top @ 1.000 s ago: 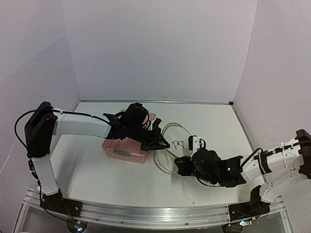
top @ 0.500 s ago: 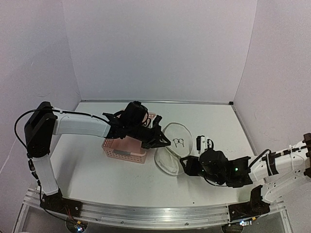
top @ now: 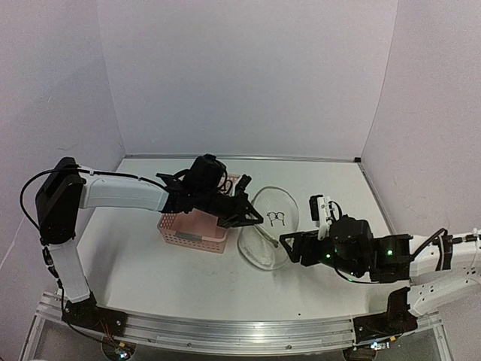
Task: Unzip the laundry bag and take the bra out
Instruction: Adjust the laundry bag at the center of the board.
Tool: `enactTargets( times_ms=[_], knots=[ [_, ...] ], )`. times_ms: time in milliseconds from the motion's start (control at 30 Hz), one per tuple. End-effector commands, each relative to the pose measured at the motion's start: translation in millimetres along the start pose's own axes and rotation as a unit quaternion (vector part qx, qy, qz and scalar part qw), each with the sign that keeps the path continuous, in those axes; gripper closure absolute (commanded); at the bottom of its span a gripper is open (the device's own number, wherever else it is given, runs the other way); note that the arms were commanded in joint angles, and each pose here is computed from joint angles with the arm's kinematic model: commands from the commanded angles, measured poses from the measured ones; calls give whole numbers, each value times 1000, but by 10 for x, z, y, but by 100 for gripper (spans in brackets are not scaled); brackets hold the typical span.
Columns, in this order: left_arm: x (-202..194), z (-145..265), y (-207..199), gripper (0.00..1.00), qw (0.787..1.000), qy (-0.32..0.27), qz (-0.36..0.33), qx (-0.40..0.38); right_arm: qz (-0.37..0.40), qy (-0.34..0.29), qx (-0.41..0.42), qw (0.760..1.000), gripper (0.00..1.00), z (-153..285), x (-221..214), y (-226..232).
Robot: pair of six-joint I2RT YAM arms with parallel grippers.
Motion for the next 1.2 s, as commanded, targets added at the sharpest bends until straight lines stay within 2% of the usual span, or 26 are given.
enactTargets(
  times_ms=[0,300,700,1000,1167],
  knots=[
    [81,275,-404,100,993,-33,-100,-62,49,-23,8,999,31,148,306,133],
    [-30,468,-550,100,973,-29,-202,-102,66,-12,37,997,19,212,693,77],
    [-118,512,-587,100,956,-14,-255,-147,54,10,61,997,9,127,932,-140],
    [-114,452,-599,100,940,-5,-286,-185,36,48,105,993,7,13,921,-319],
    [-33,400,-690,100,926,5,-310,-214,23,52,123,991,13,-11,914,-432]
  ],
)
Point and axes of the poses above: each gripper's point midway between its finger pads, its own z axis back along the fingers, its own y axis along the line the jaws close on, x = y × z, the point moved 10 cm from there along z, back along the fingers, and after that the axes turned 3 degrees about -z, right-handed, at the moved point
